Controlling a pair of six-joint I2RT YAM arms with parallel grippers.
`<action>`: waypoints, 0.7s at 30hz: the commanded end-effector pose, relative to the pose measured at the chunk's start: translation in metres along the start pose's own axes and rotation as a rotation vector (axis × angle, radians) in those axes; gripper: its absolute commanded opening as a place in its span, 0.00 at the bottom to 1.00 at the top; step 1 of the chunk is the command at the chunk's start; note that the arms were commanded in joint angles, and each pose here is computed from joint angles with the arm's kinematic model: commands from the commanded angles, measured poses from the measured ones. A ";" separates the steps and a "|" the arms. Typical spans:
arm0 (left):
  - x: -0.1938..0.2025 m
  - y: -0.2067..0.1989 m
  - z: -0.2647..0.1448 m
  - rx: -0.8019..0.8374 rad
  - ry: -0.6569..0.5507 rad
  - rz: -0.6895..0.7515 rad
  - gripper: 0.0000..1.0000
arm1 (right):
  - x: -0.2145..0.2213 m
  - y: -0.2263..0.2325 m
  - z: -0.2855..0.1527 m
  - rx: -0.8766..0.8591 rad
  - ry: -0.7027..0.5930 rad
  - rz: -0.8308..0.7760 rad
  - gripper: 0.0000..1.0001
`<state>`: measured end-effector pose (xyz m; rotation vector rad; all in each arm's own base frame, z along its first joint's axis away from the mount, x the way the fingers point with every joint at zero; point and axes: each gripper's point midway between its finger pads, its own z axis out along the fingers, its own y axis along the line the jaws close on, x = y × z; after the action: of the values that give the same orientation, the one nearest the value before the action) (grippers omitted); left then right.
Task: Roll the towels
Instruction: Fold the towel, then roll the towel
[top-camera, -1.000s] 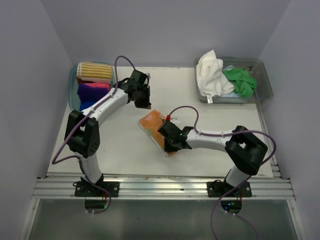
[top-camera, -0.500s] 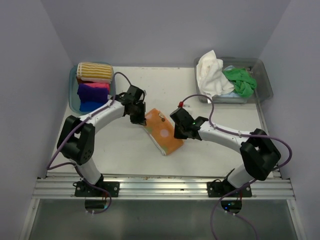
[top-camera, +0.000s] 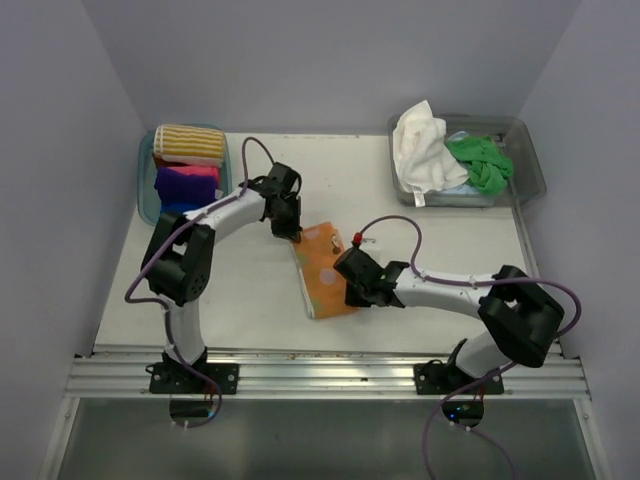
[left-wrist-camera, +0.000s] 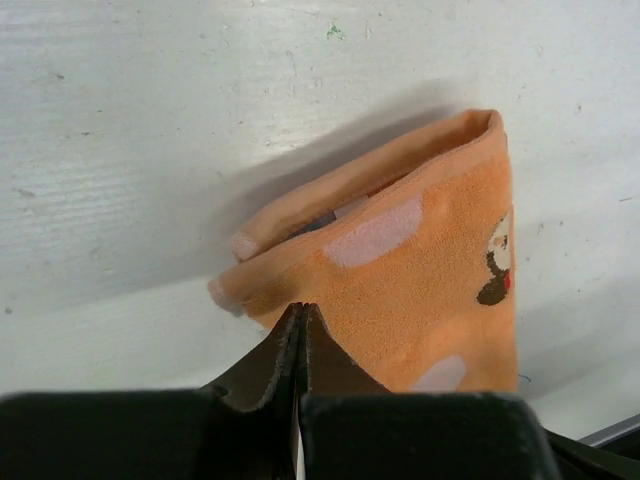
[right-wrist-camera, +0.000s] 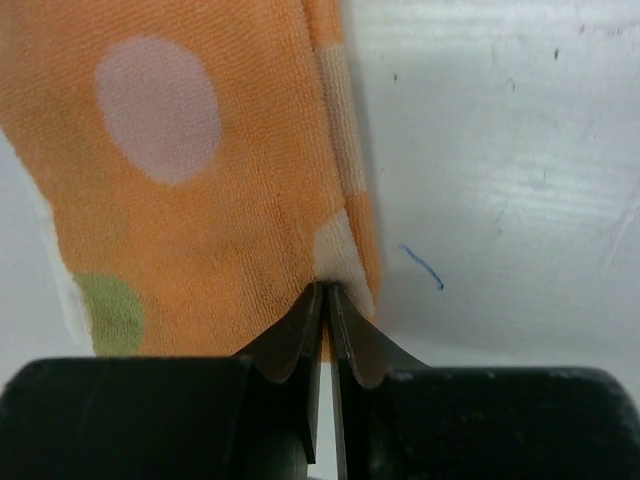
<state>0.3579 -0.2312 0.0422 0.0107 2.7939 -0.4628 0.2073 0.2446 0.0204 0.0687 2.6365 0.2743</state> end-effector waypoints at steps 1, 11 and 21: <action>-0.018 -0.010 -0.041 0.011 -0.099 0.039 0.00 | 0.001 0.001 -0.020 -0.028 -0.036 0.094 0.11; 0.074 -0.048 -0.082 0.212 -0.015 0.047 0.01 | -0.010 0.009 -0.042 -0.065 -0.041 0.006 0.12; 0.156 -0.089 -0.056 0.394 0.097 0.037 0.00 | 0.017 0.006 -0.015 -0.072 0.034 0.005 0.12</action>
<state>0.1777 -0.2818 0.0645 0.2130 2.8257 -0.8818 0.1854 0.2411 0.0297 0.0485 2.6632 0.3210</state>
